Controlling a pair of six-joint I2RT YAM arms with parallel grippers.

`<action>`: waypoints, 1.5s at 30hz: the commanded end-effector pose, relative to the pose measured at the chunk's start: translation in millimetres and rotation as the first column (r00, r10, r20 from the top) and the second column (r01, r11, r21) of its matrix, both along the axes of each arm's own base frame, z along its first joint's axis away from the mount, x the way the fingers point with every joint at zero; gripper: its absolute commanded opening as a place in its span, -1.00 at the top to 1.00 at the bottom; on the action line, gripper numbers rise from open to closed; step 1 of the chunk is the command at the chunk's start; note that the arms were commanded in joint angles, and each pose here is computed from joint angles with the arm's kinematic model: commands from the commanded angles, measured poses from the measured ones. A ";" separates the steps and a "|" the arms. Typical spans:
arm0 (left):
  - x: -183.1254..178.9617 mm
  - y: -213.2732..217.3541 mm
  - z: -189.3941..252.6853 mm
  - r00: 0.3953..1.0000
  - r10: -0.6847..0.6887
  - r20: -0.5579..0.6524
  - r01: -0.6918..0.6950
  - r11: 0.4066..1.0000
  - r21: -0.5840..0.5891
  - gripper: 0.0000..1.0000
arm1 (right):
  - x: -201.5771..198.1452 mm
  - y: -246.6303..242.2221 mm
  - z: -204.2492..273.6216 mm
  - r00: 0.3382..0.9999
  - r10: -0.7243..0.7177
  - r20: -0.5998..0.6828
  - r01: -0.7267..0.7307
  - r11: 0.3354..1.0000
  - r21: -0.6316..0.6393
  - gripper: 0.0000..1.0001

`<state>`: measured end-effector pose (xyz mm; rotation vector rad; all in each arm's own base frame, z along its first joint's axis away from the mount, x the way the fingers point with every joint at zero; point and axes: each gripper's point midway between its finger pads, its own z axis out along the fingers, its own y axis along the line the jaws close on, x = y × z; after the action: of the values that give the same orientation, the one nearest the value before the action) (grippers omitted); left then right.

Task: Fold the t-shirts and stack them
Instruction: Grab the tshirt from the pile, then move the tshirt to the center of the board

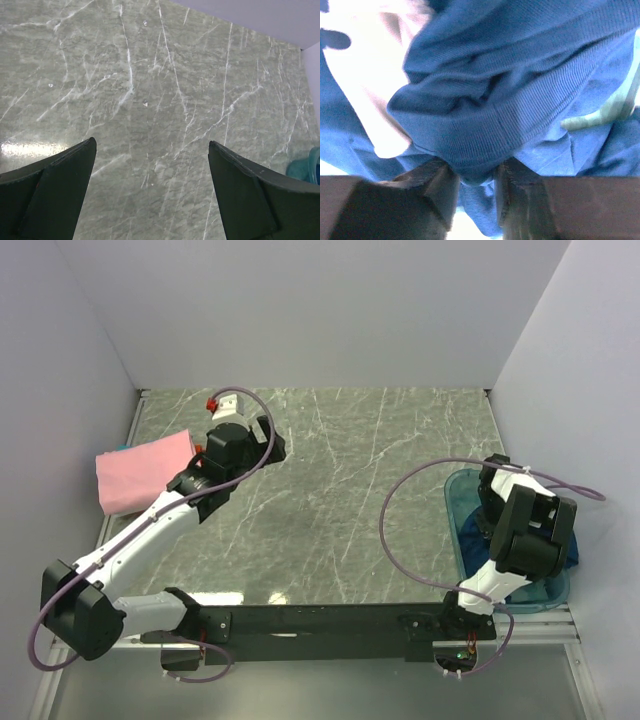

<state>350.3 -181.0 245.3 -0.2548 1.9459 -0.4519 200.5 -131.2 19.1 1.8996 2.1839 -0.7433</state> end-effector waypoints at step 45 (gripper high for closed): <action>-11.8 12.0 20.8 0.997 0.052 0.063 -0.047 0.995 -0.086 -0.99 | 136.2 154.3 451.3 -0.342 0.577 0.742 -0.587 0.485 -0.648 0.94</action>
<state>339.0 -172.2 250.3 -0.3153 1.9119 -0.4843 340.4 -27.2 403.4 0.6897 1.6544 0.5509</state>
